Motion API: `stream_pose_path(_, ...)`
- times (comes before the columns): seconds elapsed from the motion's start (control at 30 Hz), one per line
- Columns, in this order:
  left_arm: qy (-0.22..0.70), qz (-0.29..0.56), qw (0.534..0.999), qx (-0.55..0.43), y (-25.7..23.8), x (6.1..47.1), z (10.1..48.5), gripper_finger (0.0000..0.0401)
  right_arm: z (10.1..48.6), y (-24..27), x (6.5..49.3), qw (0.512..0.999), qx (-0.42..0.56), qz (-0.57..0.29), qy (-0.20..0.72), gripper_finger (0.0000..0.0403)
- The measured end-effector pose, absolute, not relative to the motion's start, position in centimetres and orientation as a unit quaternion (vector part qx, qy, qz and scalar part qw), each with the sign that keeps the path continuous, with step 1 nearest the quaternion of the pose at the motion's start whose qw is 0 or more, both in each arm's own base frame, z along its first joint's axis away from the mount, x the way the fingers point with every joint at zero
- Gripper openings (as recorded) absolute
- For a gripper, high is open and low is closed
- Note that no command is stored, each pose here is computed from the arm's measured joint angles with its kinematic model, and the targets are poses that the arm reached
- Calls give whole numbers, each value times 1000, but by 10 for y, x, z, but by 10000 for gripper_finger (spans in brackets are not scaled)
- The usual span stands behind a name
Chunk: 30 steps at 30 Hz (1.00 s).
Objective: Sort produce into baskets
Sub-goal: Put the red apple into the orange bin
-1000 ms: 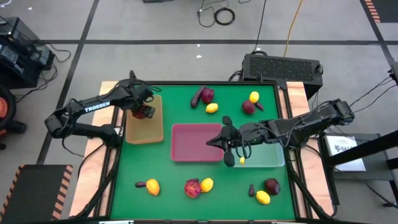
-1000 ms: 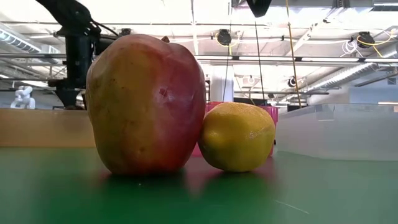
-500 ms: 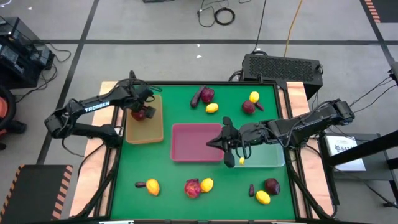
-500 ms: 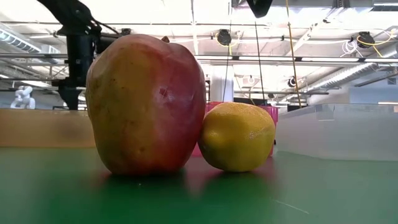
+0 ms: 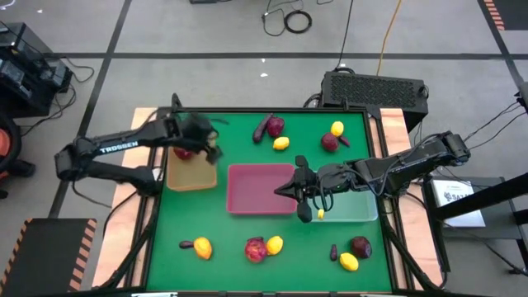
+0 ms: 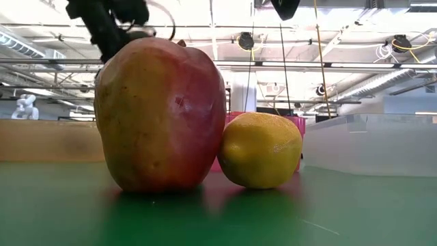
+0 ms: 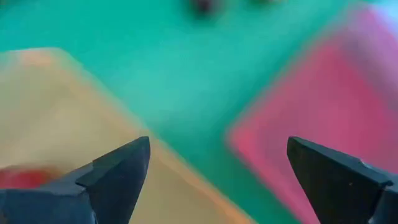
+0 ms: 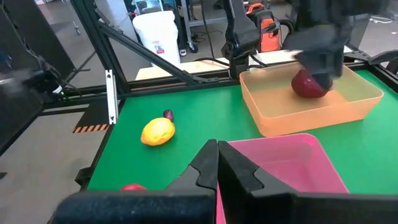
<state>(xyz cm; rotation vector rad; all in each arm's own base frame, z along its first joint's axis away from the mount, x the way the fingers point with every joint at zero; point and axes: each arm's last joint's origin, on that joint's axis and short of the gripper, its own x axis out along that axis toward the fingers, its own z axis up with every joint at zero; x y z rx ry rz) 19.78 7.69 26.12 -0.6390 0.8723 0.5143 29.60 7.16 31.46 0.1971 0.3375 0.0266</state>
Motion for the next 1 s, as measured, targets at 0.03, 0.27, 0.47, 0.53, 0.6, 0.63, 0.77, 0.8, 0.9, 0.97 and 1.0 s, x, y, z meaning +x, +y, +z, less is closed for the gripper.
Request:
stream_pose_path(0.03,401,209,841,-297,68,204,264,384,315,72,296,981,98,13,168,0)
stream_pose_path(0.27,295,54,916,-266,2,238,286,384,314,71,296,982,84,15,169,0)
stream_pose_path(0.47,284,-2,922,-265,-43,238,294,384,314,71,296,982,83,15,169,0)
stream_pose_path(0.53,282,-17,923,-261,-57,240,298,384,314,72,296,982,83,15,169,0)
stream_pose_path(0.6,289,-37,923,-252,-71,242,302,384,314,72,296,982,83,15,168,0)
stream_pose_path(0.63,286,-47,924,-249,-77,245,306,384,315,72,296,982,83,15,167,0)
stream_pose_path(0.77,299,-77,929,-205,-100,259,311,384,316,72,297,983,85,16,160,0)
stream_pose_path(0.8,305,-84,930,-187,-106,264,311,384,316,72,297,983,85,16,160,0)
stream_pose_path(0.9,318,-110,933,-129,-122,275,307,384,316,72,297,983,88,16,161,0)
stream_pose_path(0.97,324,-136,932,-92,-131,282,303,384,316,72,297,982,95,15,161,0)
stream_pose_path(1.0,330,-146,930,-75,-135,286,300,384,316,72,296,982,99,15,161,0)
